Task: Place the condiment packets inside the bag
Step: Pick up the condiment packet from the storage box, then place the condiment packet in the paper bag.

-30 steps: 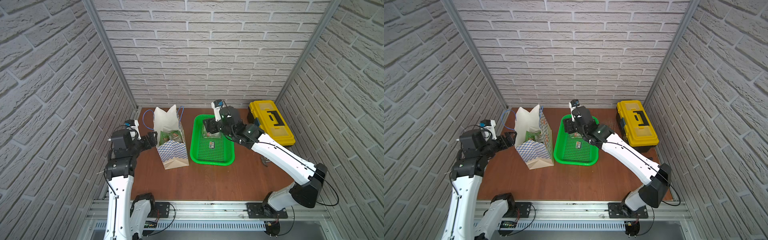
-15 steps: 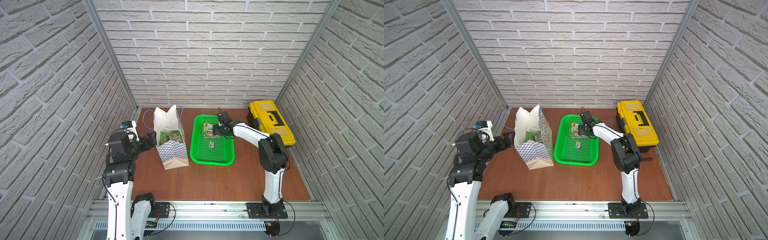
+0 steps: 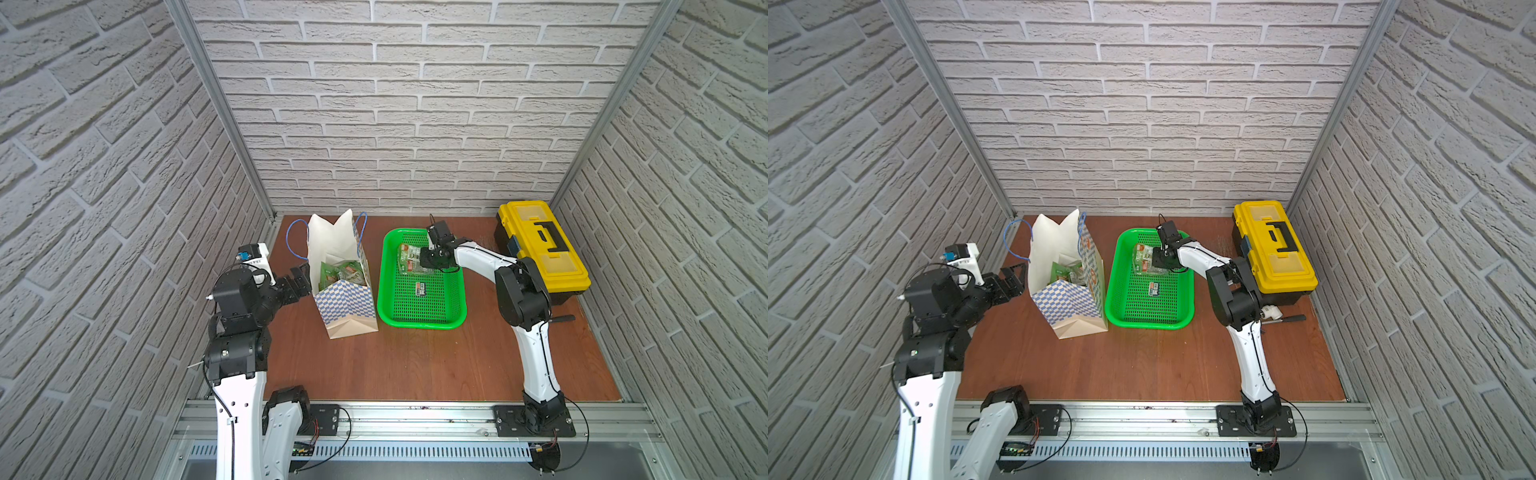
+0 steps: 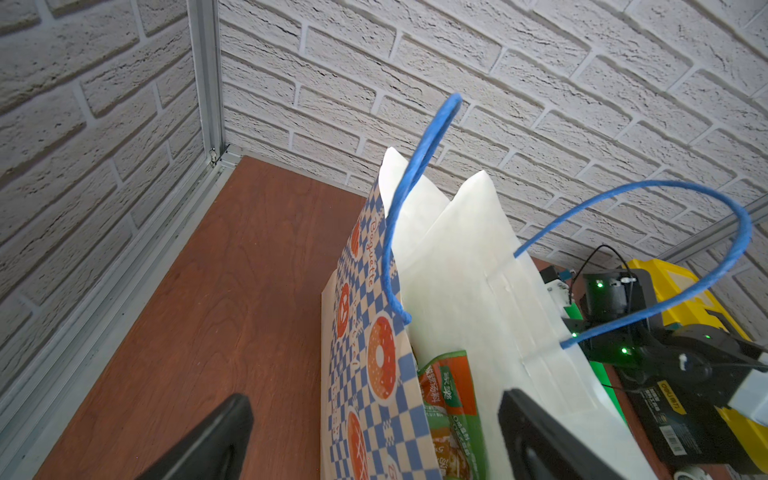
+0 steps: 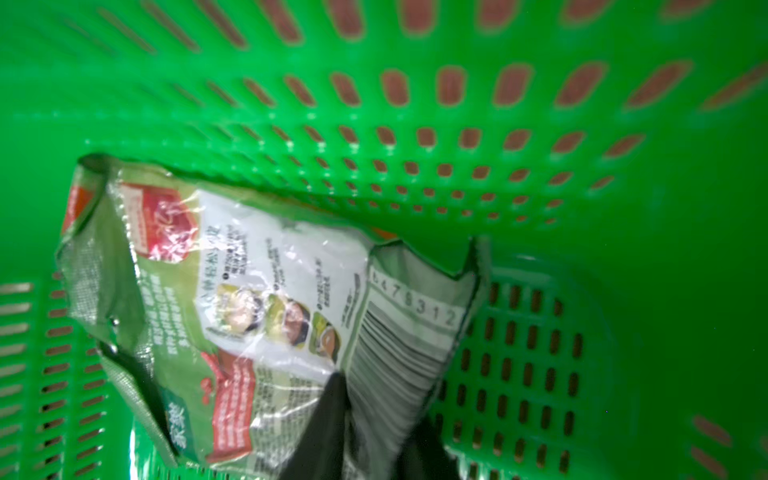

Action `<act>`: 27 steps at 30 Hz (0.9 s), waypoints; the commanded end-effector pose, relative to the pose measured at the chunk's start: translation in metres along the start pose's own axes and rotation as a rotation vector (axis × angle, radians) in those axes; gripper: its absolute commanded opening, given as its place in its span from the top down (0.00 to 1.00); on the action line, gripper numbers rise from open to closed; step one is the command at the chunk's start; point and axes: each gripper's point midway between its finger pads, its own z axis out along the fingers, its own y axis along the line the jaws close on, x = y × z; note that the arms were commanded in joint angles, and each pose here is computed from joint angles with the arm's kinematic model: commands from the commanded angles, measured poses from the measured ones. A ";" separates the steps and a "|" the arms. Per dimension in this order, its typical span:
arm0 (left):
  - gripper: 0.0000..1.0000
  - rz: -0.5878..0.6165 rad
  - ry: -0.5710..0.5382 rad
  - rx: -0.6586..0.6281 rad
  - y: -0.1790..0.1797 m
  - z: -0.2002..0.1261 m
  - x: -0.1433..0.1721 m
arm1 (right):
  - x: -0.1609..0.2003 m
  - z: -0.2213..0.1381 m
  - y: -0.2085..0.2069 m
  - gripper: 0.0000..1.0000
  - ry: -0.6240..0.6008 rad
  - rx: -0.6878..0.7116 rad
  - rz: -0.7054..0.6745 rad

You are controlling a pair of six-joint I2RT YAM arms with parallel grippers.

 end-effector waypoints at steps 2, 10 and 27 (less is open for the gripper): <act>0.02 -0.017 -0.065 -0.055 0.009 -0.006 -0.009 | -0.021 -0.054 0.027 0.97 -0.096 -0.097 -0.005; 0.02 -0.110 -0.085 -0.119 0.015 -0.016 -0.013 | -0.048 -0.163 0.072 0.97 -0.271 -0.234 -0.063; 0.02 -0.517 -0.015 -0.561 0.119 -0.020 0.049 | -0.007 -0.380 0.209 0.97 -0.660 -0.453 -0.429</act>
